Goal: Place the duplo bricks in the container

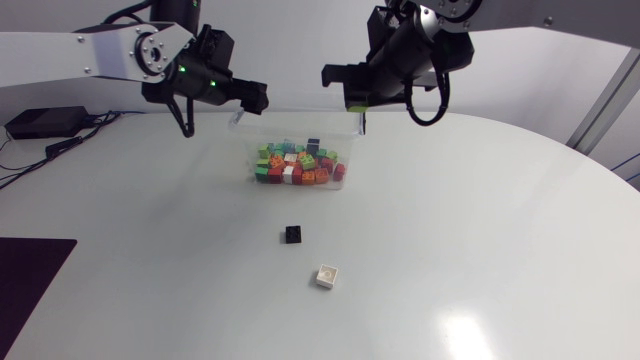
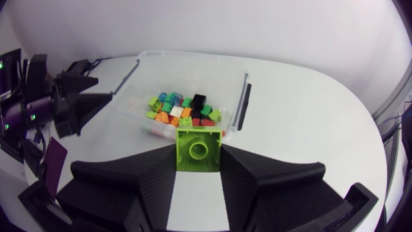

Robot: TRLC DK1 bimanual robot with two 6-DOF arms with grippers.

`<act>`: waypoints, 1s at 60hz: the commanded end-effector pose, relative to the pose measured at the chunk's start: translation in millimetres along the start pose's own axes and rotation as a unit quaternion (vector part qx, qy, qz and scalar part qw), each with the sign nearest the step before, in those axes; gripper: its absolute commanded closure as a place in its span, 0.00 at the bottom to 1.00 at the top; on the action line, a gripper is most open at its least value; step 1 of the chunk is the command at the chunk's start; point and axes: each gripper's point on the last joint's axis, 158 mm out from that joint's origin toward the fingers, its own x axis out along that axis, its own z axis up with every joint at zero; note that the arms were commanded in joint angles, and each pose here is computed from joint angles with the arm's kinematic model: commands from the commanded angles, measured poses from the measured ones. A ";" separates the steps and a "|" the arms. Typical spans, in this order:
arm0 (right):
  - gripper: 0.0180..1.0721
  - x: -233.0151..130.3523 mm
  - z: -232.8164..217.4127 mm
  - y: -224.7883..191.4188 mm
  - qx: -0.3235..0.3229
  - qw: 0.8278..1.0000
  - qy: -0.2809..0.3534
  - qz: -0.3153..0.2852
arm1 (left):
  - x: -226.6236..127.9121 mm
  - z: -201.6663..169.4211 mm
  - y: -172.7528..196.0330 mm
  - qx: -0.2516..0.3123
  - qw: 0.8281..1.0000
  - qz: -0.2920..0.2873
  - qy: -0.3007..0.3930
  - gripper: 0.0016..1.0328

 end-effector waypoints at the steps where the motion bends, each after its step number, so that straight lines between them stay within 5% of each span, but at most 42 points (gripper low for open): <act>1: 0.69 14.6 9.5 7.5 -0.010 1.000 -0.011 0.004 | -23.3 -5.7 -6.7 0.043 0.999 -0.022 -0.007 0.05; 22: 0.69 73.7 39.1 20.0 -0.037 0.997 -0.064 -0.007 | -61.6 -69.4 -65.3 0.177 0.972 -0.155 0.020 0.05; 45: 0.67 127.3 46.8 25.1 -0.079 0.991 -0.103 -0.016 | -57.3 -139.8 -93.7 0.273 0.932 -0.227 0.068 0.05; 50: 0.53 136.0 49.0 20.8 -0.082 0.991 -0.102 -0.024 | -52.6 -154.8 -96.9 0.294 0.922 -0.240 0.079 0.05; 55: 0.08 128.8 53.9 19.5 -0.081 0.991 -0.105 -0.025 | -48.0 -166.1 -103.2 0.315 0.910 -0.254 0.089 0.05; 60: 0.04 110.4 59.8 18.7 -0.082 0.990 -0.113 -0.023 | -41.6 -176.7 -109.8 0.334 0.900 -0.260 0.104 0.05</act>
